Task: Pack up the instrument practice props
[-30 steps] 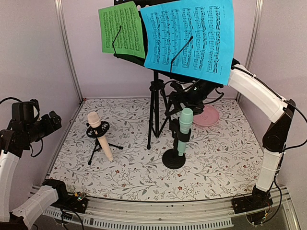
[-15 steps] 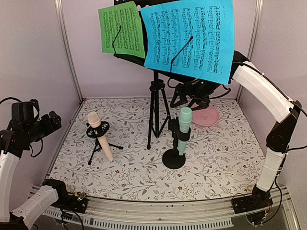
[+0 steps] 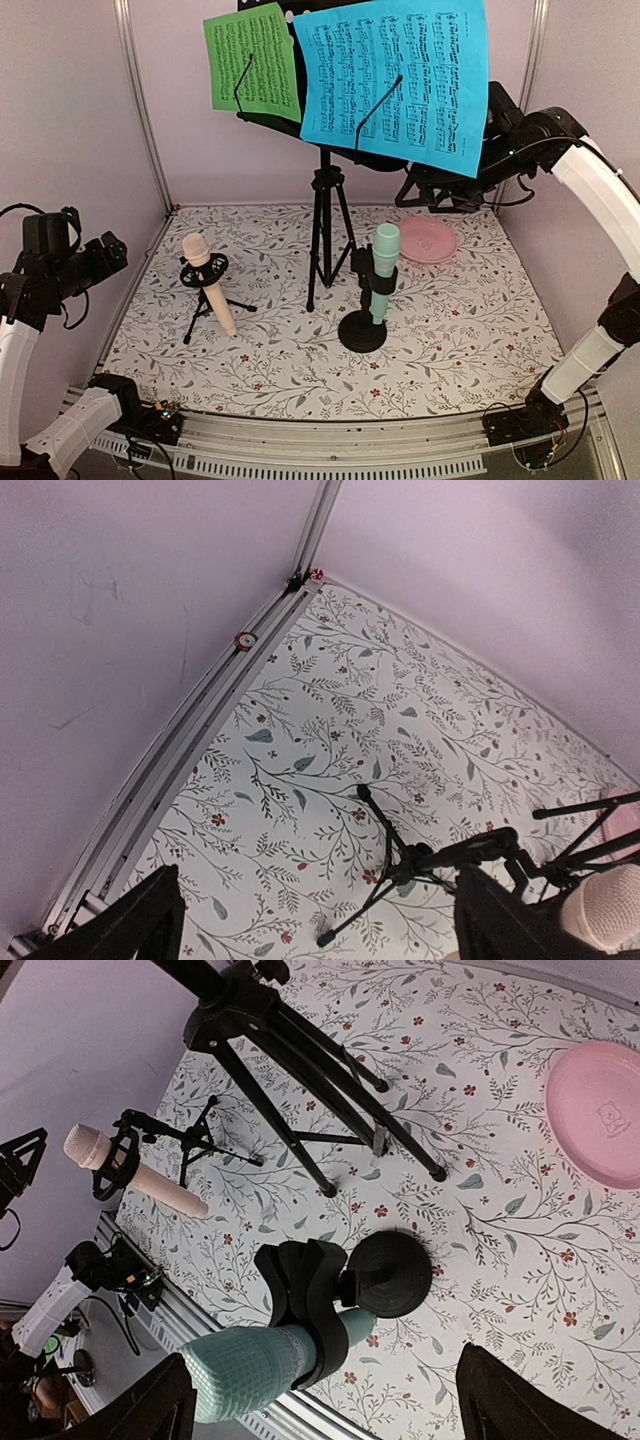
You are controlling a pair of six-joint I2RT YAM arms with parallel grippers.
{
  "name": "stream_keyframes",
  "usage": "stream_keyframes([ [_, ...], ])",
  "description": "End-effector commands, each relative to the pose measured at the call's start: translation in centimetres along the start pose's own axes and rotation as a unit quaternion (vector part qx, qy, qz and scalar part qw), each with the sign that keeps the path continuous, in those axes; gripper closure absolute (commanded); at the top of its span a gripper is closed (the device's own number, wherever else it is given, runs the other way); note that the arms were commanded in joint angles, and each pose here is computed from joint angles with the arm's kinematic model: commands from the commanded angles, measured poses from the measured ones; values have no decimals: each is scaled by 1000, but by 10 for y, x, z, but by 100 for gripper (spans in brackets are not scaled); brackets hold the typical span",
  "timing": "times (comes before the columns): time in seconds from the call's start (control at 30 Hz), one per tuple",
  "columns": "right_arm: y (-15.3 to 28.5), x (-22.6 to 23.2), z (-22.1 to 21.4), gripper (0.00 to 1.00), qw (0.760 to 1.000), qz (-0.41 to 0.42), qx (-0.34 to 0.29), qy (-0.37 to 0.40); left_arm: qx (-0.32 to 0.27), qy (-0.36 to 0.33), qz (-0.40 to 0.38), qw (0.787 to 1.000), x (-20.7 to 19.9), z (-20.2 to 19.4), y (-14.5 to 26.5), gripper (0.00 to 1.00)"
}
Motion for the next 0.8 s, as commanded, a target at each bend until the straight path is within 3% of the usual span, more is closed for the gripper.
stream_keyframes([
  [0.0, 30, -7, -6, 7, 994, 2, -107, 24, -2, -3, -7, 1000, -2, 0, -2, 6],
  [0.23, 44, -27, -42, 6, 981, 49, -179, 53, 4, -8, -14, 1000, -4, 1, -5, 6],
  [0.47, 47, -61, -98, 6, 931, 158, -309, 113, 16, -16, -23, 999, -7, 1, -11, 6],
  [0.63, 21, -72, -122, 8, 929, 201, -273, 150, 23, -19, -24, 999, -8, 1, -14, 6],
  [0.77, 1, -71, -143, 8, 914, 232, -255, 216, 24, -19, -25, 999, -9, 1, -15, 6],
])
Point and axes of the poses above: each gripper's point midway between its finger pads, its own y axis back along the fingers, its own x axis along the line the jaws close on, z = x × y, the point moved 10 cm from there along y, back along the fingers, and after that the axes turned 13 degrees about -y, right-handed, at the moved point
